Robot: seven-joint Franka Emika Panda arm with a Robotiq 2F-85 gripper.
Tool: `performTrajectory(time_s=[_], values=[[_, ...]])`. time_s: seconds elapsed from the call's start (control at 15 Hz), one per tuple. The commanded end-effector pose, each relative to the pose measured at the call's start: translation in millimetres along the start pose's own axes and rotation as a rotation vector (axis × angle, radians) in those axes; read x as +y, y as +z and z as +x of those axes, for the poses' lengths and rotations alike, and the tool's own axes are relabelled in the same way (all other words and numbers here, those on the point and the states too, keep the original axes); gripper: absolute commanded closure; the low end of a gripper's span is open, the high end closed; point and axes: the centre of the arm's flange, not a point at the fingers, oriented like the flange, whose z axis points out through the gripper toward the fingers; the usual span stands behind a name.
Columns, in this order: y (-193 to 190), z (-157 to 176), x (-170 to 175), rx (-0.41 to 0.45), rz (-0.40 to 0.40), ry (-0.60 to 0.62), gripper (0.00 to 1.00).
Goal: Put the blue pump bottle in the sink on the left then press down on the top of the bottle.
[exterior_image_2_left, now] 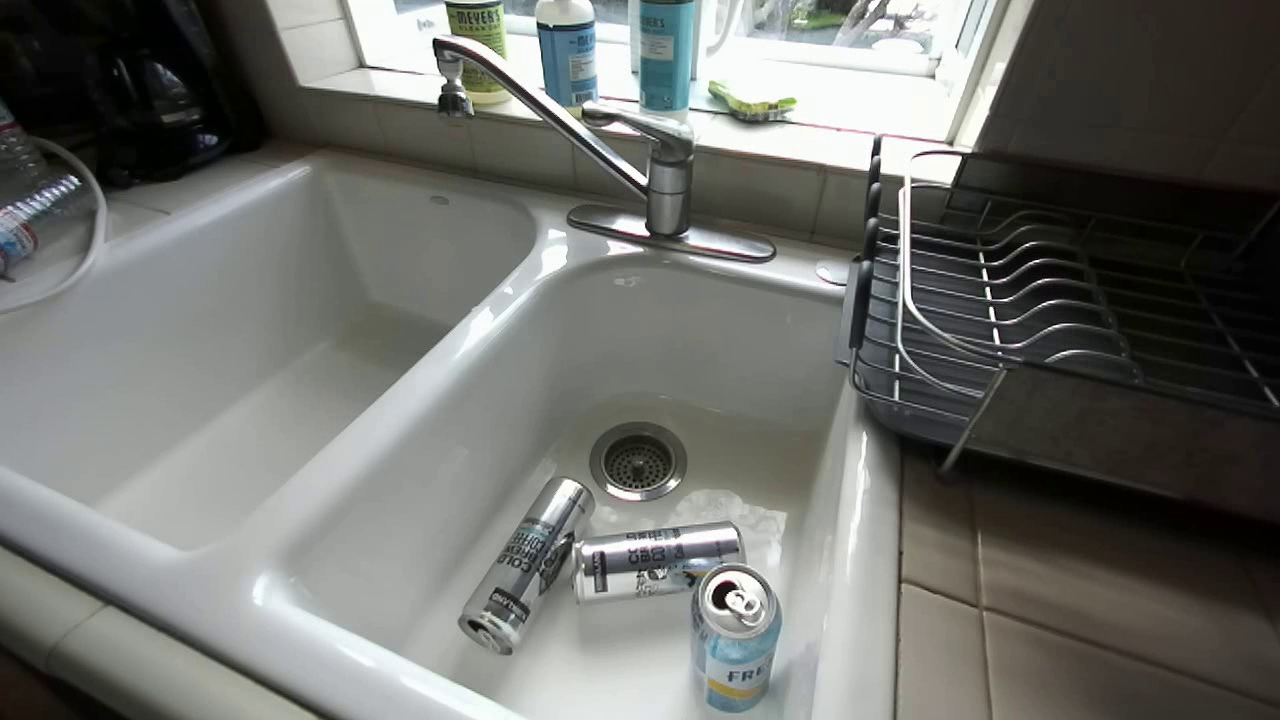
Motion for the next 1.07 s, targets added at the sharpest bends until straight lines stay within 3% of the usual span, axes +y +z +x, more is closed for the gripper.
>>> performTrajectory(time_s=[0.0,0.47,0.73,1.0], values=[[-4,2,0,0.006,0.002,-0.002,0.0],[-2,6,-2,0.002,0.0,-0.007,0.0],[-28,34,-22,0.181,-0.034,-0.17,0.0],[-42,68,-35,0.333,0.018,-0.277,0.0]])
